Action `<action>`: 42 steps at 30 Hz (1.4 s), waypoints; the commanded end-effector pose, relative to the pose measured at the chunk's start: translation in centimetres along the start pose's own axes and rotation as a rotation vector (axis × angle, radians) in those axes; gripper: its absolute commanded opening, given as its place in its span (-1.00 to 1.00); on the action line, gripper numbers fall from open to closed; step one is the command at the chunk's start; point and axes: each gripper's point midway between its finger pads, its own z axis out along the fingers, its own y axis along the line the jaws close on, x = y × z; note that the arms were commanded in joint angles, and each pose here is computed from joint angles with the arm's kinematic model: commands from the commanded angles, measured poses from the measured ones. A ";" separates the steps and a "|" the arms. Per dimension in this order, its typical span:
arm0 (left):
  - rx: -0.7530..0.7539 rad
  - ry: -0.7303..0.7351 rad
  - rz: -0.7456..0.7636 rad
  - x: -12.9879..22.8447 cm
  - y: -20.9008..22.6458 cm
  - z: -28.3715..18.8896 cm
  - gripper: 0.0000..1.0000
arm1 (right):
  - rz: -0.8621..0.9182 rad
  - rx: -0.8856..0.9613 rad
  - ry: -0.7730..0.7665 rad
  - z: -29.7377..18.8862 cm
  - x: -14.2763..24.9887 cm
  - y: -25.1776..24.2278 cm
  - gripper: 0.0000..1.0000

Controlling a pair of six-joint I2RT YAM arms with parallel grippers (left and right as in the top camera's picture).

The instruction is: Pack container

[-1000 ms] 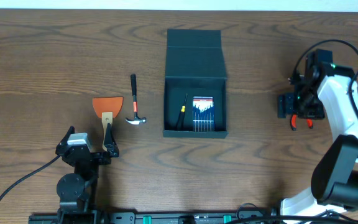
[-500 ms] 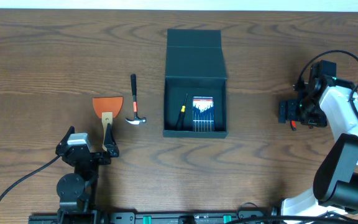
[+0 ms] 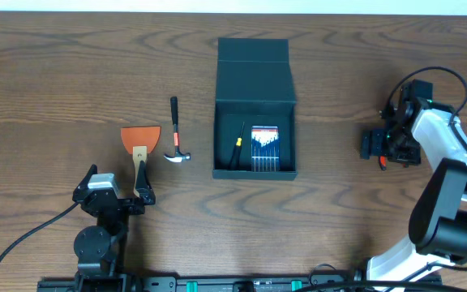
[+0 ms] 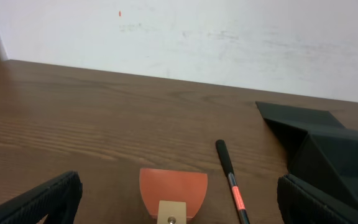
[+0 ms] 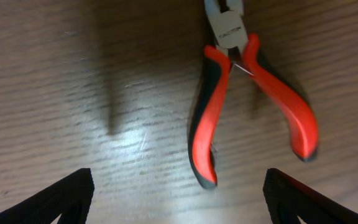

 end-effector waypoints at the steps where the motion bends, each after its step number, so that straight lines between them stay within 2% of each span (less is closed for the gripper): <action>1: -0.020 0.053 0.012 1.8 0.5 0.1 0.97 | 0.015 -0.006 0.022 0.9 0.1 0.1 0.78; 33: -0.020 0.053 0.012 1.8 0.5 0.1 0.97 | 0.092 0.019 0.034 4.5 -0.8 -0.3 0.77; 42: -0.020 0.053 0.012 1.8 0.5 0.1 0.97 | 0.113 0.022 0.057 4.5 -0.2 -0.3 0.55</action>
